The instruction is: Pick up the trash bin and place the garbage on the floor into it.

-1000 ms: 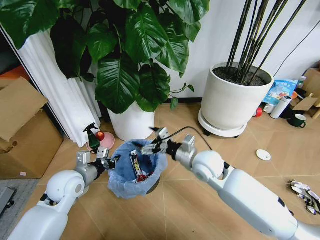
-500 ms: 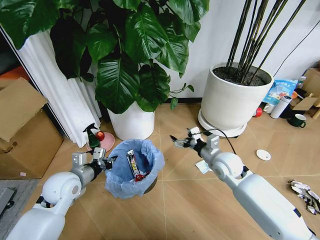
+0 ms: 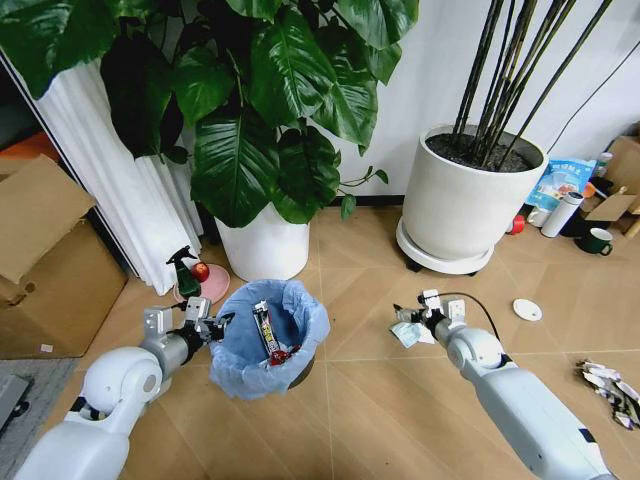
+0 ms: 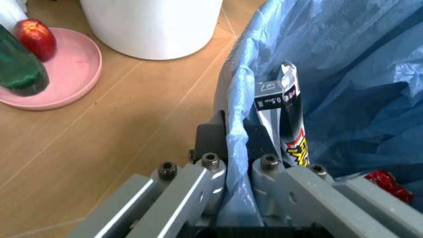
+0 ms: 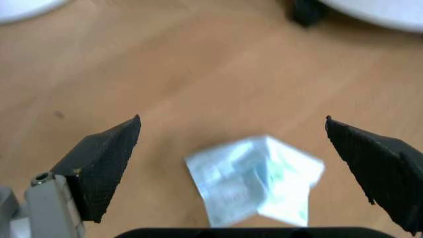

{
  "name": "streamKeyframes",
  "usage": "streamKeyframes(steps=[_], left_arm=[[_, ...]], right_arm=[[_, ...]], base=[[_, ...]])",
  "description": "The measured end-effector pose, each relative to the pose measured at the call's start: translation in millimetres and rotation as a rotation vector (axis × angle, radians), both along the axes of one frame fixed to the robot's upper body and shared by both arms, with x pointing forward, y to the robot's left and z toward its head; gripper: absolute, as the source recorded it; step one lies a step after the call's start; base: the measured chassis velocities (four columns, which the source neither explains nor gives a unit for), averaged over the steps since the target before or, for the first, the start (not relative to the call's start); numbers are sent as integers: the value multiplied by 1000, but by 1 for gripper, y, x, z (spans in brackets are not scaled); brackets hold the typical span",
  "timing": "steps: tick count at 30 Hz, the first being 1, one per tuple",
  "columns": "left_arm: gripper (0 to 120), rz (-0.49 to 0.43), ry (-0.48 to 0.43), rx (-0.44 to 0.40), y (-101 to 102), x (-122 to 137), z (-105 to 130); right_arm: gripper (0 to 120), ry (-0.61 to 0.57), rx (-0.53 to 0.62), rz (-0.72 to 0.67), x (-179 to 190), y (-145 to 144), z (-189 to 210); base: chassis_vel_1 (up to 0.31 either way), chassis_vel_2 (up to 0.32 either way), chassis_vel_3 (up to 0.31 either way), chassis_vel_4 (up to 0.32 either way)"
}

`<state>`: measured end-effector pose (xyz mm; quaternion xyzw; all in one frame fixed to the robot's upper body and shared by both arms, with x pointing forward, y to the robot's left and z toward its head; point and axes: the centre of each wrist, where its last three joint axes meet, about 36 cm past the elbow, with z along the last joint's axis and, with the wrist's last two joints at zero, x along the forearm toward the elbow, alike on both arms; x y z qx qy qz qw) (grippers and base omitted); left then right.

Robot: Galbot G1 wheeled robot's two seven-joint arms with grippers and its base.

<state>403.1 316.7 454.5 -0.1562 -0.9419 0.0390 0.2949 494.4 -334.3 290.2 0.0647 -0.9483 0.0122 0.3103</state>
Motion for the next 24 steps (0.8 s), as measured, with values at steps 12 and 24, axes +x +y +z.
streamKeyframes(steps=[12,24], left_arm=[[0,-4,10,0,-1,3,-4],[0,-7,9,4,0,4,-3]], right_arm=[[100,132,62,-121,6,8,-59],[88,173,91,-171,12,9,-78]], base=[[0,0,0,0],[0,0,0,0]])
